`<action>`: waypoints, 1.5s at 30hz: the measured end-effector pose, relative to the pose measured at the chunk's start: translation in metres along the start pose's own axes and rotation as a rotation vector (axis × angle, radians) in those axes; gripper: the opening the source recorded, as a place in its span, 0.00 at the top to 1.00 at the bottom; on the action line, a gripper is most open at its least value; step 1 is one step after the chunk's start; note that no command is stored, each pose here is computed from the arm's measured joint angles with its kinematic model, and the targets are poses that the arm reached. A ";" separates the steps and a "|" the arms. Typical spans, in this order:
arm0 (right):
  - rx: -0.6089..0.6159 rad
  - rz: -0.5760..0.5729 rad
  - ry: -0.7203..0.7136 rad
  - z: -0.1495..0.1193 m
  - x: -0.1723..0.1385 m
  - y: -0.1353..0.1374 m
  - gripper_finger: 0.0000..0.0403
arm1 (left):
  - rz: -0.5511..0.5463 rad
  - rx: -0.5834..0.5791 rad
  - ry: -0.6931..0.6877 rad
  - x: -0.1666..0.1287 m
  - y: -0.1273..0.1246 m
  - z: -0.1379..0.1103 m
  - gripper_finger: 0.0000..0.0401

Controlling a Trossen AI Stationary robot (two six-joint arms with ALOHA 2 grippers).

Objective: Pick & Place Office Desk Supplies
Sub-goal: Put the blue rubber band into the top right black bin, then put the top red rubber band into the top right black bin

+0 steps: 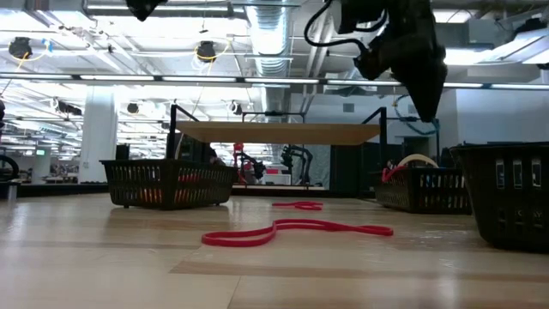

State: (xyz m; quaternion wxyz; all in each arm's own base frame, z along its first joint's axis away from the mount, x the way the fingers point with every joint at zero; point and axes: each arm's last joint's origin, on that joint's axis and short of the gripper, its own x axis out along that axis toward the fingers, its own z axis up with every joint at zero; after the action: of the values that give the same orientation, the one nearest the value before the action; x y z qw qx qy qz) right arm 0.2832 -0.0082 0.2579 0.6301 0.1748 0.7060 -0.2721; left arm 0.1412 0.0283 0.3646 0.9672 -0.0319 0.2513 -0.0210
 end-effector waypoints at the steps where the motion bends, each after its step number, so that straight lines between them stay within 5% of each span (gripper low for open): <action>1: 0.000 0.017 0.013 0.000 -0.001 0.000 0.66 | -0.025 0.004 -0.013 0.003 0.000 0.002 0.62; 9: 0.147 0.065 0.025 0.001 -0.006 0.002 0.32 | -0.279 0.089 -0.026 0.040 -0.005 0.014 0.60; 12: 0.296 0.133 0.081 0.002 -0.006 0.002 0.24 | -0.338 0.078 -0.017 0.054 -0.006 0.017 0.58; 15: 0.521 0.173 0.111 0.004 -0.006 0.003 0.19 | -0.507 0.020 -0.061 0.062 -0.008 0.024 0.56; 18: 0.716 0.178 -0.010 0.003 -0.012 0.011 0.17 | -0.617 -0.031 -0.129 0.067 -0.009 0.035 0.54; 21: 0.928 0.116 -0.155 -0.007 -0.018 0.015 0.16 | -0.630 -0.042 -0.200 0.065 -0.009 0.044 0.53; 24: 1.085 -0.076 -0.258 -0.022 -0.017 0.012 0.17 | -0.619 -0.039 -0.250 0.061 -0.010 0.049 0.54; 26: 1.114 -0.198 -0.242 -0.028 -0.010 0.010 0.17 | -0.623 -0.032 -0.272 0.056 -0.011 0.051 0.54; 29: 1.034 -0.230 -0.178 -0.031 0.009 0.012 0.17 | -0.622 -0.028 -0.281 0.050 -0.012 0.051 0.55; 33: 1.125 -0.213 -0.113 -0.031 0.024 0.018 0.17 | -0.621 -0.023 -0.301 0.045 -0.013 0.052 0.56; 36: 1.236 -0.083 -0.211 -0.028 0.017 0.024 0.17 | -0.621 -0.046 -0.291 0.043 -0.013 0.051 0.56; 45: 1.328 -0.018 -0.446 -0.035 0.009 0.032 0.17 | -0.613 -0.082 -0.284 0.040 -0.013 0.051 0.58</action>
State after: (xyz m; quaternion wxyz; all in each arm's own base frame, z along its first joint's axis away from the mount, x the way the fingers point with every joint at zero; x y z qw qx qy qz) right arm 0.2731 0.0373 0.2458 0.5176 0.4571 0.2457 -0.6803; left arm 0.2007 0.0152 0.3902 0.9391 -0.1473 0.0934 -0.2962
